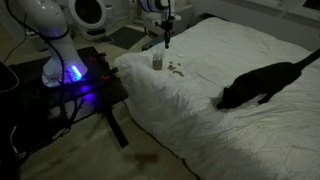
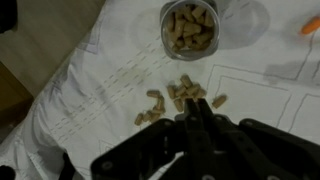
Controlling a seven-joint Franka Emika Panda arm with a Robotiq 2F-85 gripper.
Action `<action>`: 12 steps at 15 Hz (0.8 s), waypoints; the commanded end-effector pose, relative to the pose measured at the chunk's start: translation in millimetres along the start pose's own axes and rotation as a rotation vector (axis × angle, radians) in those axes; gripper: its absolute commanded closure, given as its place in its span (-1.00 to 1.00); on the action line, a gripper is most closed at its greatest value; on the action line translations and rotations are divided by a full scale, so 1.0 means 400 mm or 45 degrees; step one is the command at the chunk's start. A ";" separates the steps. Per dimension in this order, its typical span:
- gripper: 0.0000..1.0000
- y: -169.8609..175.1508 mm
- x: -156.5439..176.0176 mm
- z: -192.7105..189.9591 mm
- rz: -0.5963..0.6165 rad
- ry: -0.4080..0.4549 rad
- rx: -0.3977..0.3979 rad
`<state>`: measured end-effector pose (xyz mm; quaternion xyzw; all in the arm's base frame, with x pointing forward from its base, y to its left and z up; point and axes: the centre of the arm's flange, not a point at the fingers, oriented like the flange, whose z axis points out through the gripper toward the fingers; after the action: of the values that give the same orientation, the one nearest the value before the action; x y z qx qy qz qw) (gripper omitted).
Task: Put the objects on the bed in the jar
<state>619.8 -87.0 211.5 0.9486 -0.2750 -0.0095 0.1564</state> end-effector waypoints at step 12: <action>0.97 0.029 -0.127 0.024 -0.135 -0.021 -0.021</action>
<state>577.5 -68.3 205.4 0.9565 -0.2326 -0.0308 0.1732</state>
